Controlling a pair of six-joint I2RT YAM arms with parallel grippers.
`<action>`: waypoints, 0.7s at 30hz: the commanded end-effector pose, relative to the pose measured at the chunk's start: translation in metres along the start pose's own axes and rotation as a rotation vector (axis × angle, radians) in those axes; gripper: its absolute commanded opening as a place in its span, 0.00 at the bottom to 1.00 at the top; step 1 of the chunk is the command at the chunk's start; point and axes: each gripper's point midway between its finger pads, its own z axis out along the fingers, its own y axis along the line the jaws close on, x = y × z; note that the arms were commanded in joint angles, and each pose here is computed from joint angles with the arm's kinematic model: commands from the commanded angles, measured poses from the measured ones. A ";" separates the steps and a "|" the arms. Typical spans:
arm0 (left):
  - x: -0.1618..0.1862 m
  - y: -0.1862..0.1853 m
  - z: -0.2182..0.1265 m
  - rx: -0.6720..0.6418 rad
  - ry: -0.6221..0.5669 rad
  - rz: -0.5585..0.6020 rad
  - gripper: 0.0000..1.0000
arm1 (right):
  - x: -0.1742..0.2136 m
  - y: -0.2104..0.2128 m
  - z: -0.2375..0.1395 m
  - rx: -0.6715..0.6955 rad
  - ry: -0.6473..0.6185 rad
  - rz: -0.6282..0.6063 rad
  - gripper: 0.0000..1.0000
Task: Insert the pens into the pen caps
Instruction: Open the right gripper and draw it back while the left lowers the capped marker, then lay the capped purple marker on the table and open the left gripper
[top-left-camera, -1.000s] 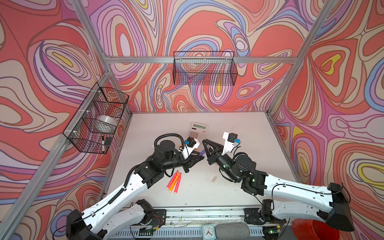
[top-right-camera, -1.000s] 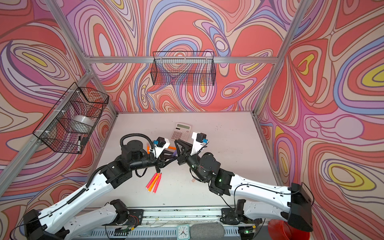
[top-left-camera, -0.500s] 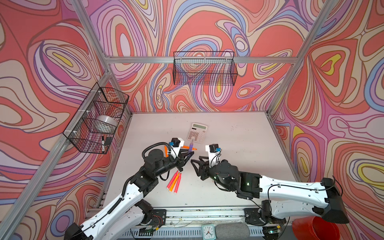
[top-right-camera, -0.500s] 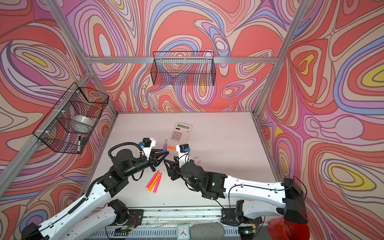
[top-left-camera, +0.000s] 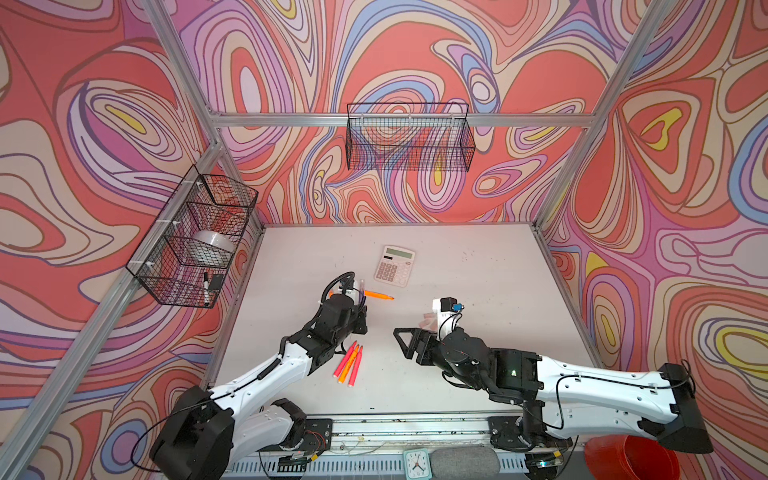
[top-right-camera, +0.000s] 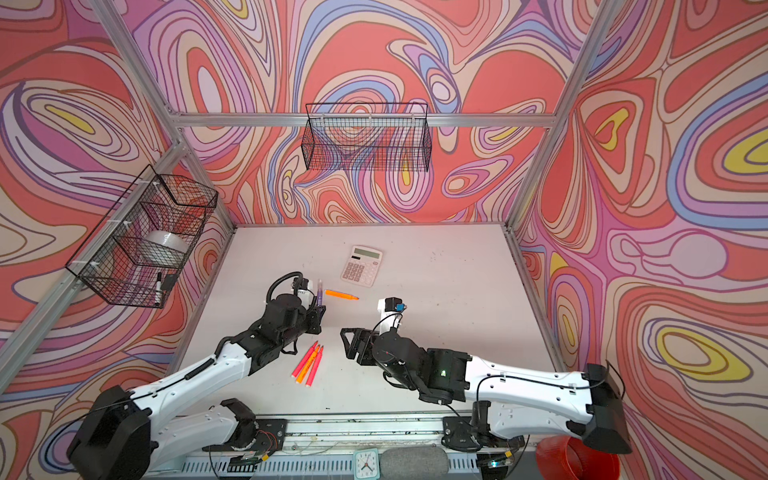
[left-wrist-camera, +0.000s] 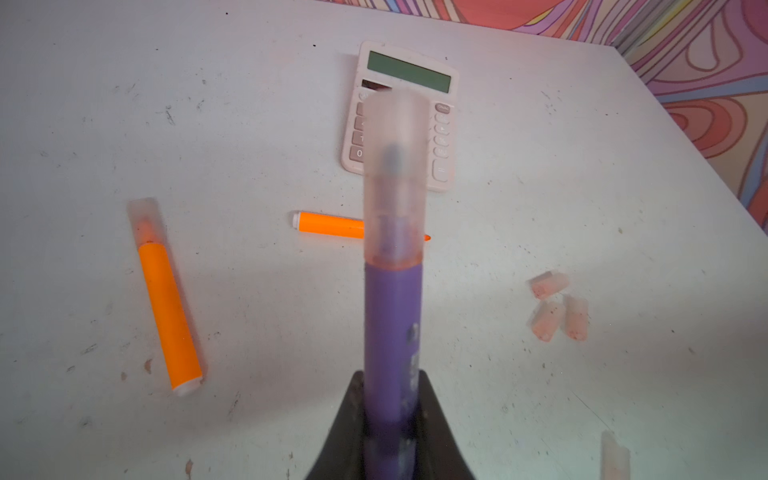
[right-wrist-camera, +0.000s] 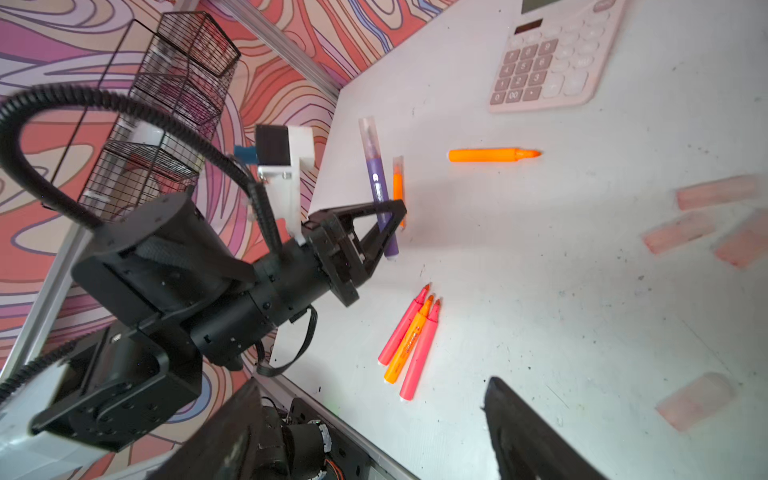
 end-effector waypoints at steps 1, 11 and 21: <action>-0.005 0.012 0.016 -0.093 0.029 -0.072 0.00 | 0.011 -0.004 0.007 0.037 0.045 0.015 0.87; 0.019 0.052 0.057 -0.278 0.165 -0.163 0.00 | 0.015 -0.012 0.017 0.071 0.035 -0.042 0.85; 0.039 0.088 0.066 -0.441 0.268 -0.207 0.00 | 0.016 0.000 0.008 -0.019 0.055 -0.036 0.86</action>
